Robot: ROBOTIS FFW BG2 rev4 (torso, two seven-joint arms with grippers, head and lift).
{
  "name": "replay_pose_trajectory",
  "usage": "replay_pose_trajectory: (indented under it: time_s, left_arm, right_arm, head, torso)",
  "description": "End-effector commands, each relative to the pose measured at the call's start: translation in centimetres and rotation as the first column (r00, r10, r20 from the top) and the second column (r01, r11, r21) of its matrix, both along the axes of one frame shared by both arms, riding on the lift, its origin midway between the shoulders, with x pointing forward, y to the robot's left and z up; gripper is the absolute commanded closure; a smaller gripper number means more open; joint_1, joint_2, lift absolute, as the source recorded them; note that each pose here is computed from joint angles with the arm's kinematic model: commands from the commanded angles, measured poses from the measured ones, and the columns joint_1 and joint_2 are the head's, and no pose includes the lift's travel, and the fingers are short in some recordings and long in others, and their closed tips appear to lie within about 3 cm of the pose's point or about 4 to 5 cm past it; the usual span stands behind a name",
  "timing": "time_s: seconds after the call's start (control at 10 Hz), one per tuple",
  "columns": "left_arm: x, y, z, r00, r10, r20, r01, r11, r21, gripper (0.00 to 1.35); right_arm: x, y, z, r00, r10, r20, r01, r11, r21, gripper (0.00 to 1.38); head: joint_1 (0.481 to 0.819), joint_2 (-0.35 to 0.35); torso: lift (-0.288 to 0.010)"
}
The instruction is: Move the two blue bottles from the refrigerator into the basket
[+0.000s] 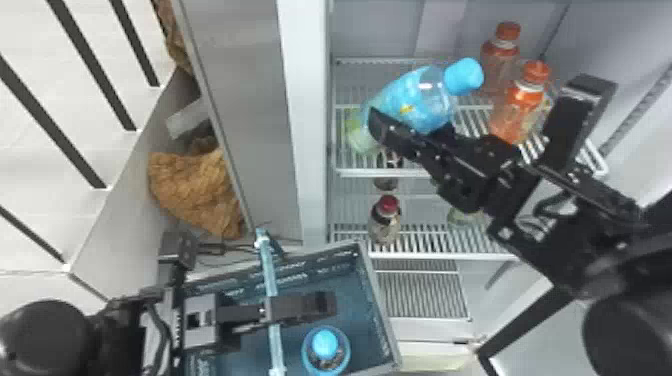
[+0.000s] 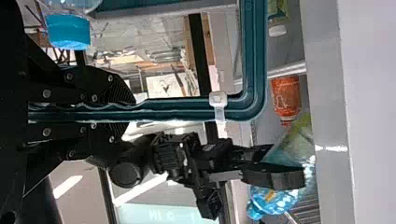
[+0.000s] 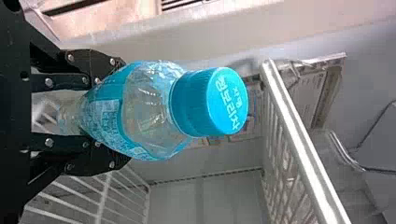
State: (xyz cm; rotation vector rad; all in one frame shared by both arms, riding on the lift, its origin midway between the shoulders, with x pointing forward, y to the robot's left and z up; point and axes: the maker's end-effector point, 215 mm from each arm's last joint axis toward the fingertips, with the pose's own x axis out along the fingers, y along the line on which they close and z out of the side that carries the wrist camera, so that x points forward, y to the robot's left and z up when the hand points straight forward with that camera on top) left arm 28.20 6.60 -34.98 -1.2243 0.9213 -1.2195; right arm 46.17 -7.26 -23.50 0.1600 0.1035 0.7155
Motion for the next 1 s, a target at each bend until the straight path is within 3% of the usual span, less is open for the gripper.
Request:
replay_pose_trajectory:
  time_s: [0.0,0.3,0.9]
  left_arm:
    - [-0.1,0.0,-0.2,1.0,0.0,-0.008,0.0,1.0,0.001,1.2]
    - [-0.2,0.1,-0.3,1.0,0.007,-0.013,-0.007,1.0,0.001,1.2]
    - [0.0,0.1,-0.2,1.0,0.012,-0.01,-0.012,1.0,-0.002,1.2]
  right_arm:
    - [-1.9,-0.3,-0.7,0.999,0.014,-0.045,-0.014,1.0,-0.008,1.26]
    - [-6.0,0.3,-1.8,0.989,0.076,-0.128,-0.078,0.997,-0.008,1.26]
    - [-13.0,3.0,-5.3,0.922,0.229,-0.313,-0.226,0.973,0.046,1.26]
  head:
    - [0.695,-0.011]
    - [0.695,-0.01]
    - [0.695,0.026]
  torso:
    - [-0.01]
    - [-0.01]
    - [-0.01]
